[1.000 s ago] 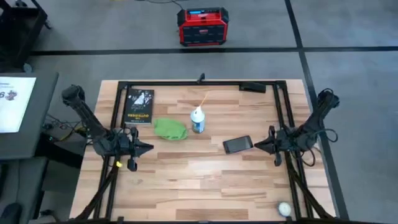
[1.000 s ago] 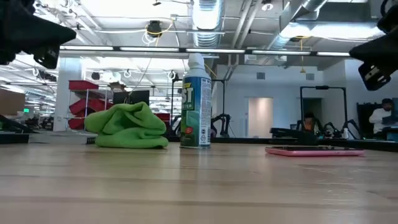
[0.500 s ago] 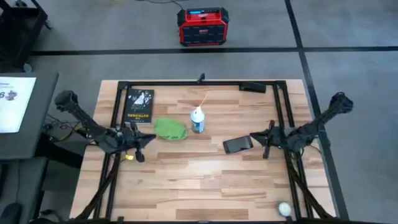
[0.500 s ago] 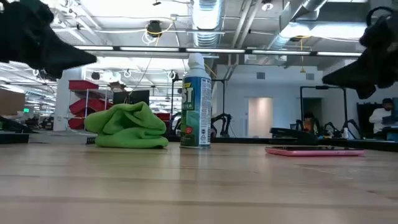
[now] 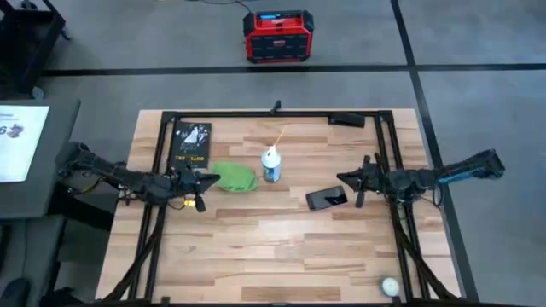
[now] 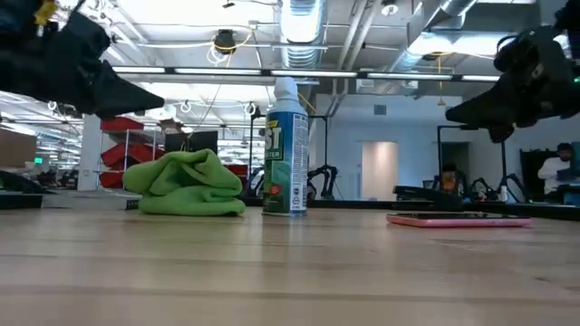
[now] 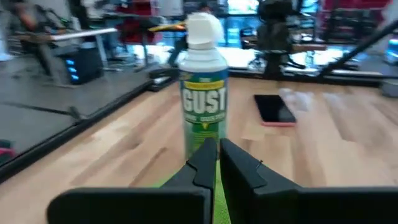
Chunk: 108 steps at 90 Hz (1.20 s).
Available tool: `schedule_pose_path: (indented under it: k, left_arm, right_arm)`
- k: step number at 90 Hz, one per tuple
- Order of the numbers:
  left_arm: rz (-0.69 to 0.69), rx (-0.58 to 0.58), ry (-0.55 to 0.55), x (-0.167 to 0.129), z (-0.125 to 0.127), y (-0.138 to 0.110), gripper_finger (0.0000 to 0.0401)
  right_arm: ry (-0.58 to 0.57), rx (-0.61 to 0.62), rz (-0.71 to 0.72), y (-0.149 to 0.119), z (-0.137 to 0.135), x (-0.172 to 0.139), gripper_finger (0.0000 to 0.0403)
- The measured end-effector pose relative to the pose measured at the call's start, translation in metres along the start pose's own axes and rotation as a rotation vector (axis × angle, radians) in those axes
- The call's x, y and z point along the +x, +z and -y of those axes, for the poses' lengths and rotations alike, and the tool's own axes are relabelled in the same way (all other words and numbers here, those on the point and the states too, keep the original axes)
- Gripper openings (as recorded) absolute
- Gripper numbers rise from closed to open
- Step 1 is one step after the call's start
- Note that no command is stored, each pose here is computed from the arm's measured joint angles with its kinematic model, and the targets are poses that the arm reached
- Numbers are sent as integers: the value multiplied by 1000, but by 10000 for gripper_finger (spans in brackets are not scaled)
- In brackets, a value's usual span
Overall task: Apply microfiber cloth
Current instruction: Return to Home Position
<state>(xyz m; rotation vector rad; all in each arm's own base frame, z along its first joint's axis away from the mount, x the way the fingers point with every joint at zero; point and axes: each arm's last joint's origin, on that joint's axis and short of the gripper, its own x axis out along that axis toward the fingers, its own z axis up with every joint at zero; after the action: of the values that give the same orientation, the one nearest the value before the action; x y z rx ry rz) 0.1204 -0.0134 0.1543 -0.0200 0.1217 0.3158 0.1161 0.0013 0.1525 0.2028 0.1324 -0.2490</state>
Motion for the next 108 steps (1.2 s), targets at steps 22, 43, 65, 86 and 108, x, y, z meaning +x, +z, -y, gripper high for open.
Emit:
schedule_pose_path:
  k: [22, 43, 65, 86, 108]
  left_arm:
    - [112, -40, -124, 9, -21, 14, 0]
    - [215, -48, -140, 7, -37, 24, 0]
    - [160, -83, -144, -1, -41, 18, 0]
    - [170, -93, -154, -15, -42, 14, 0]
    - [150, -82, -145, -15, -42, 12, 0]
  right_arm:
    - [99, 43, -24, 5, 20, 4, 0]
    - [134, 52, 33, 12, 27, 4, 0]
    - [121, 58, -8, 8, 30, 4, 0]
    - [121, 58, -8, 8, 30, 4, 0]
    - [119, 58, -10, 8, 30, 4, 0]
